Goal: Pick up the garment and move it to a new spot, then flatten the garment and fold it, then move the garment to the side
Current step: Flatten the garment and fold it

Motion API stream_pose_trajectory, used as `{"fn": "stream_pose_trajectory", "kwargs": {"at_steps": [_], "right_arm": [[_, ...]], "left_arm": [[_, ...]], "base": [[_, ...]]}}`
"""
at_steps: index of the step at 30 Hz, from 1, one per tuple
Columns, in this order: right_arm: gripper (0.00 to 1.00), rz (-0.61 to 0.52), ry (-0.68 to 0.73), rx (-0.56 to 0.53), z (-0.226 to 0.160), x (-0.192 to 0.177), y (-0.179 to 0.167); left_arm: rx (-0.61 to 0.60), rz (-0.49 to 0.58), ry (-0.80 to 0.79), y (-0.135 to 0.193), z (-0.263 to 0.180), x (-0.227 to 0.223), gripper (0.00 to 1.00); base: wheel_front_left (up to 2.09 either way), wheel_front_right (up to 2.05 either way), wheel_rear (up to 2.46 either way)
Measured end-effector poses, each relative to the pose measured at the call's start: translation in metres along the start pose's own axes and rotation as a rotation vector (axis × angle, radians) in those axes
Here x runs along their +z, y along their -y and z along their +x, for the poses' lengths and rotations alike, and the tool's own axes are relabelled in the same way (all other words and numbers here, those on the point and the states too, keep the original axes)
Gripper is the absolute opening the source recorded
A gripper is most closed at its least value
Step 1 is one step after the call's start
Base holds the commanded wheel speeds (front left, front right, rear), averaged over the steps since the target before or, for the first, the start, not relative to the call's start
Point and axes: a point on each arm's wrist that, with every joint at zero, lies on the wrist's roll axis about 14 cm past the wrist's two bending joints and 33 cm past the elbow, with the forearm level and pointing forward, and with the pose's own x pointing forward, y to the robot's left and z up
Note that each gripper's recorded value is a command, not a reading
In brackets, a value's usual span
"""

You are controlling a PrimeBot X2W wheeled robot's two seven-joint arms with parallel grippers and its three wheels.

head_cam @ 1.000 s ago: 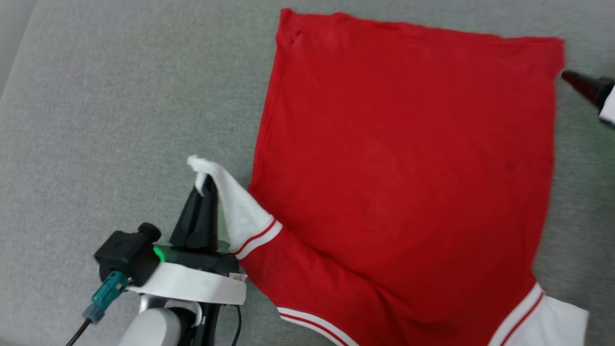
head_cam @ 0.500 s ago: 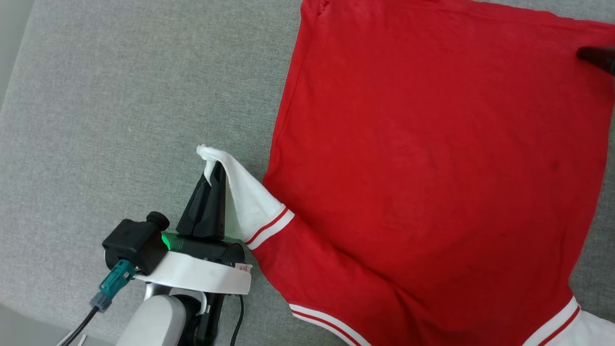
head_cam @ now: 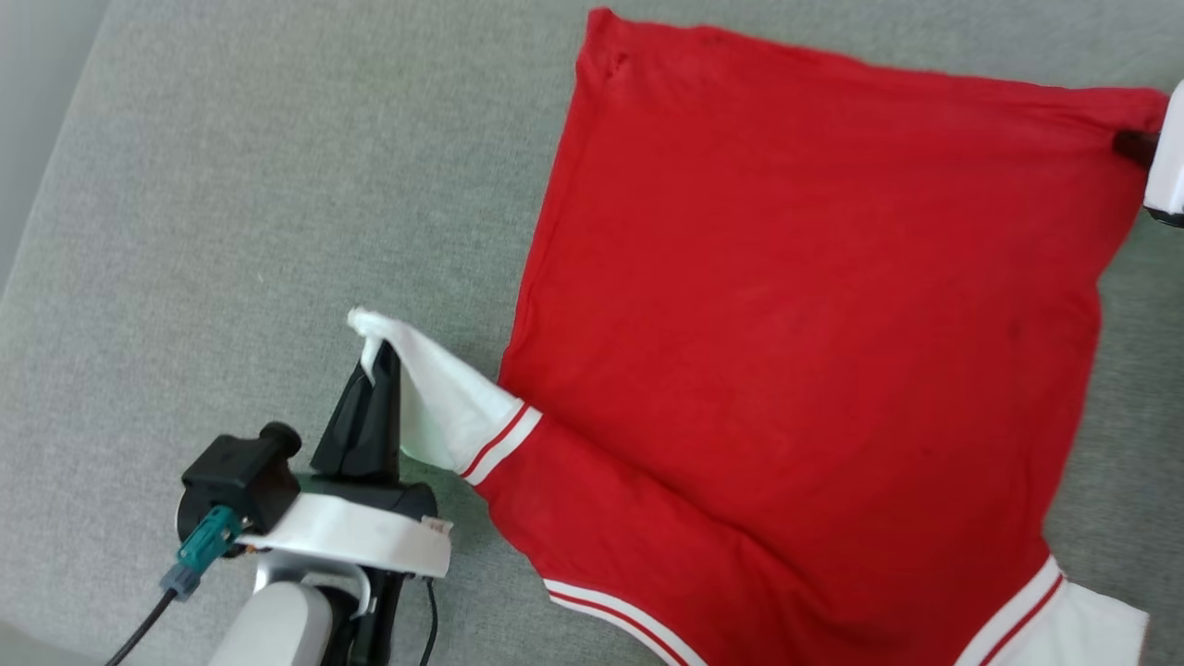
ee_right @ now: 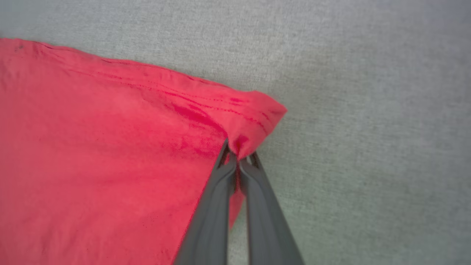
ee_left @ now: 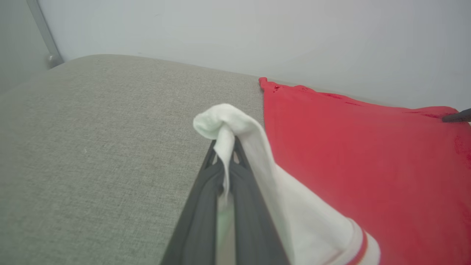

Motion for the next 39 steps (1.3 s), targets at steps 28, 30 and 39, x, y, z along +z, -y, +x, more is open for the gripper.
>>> {"fn": "stream_pose_trajectory", "kwargs": {"at_steps": [28,30,39], "right_arm": [[0.00,0.289,-0.087,-0.257,-0.195,-0.296,0.098],[0.00,0.335,-0.120,-0.267,-0.198,-0.325,0.094],[1.00,0.446,0.053,-0.264,-0.193,-0.325,0.085]], "left_arm": [[-0.029,-0.037,-0.022,0.008,-0.041,0.002,0.00],[-0.046,-0.036,-0.026,0.013,-0.041,0.002,0.00],[-0.095,-0.028,-0.038,0.026,-0.036,0.002,0.00]], "base": [[0.00,0.00,0.00],[0.00,0.00,0.00],[0.00,0.00,0.00]]}}
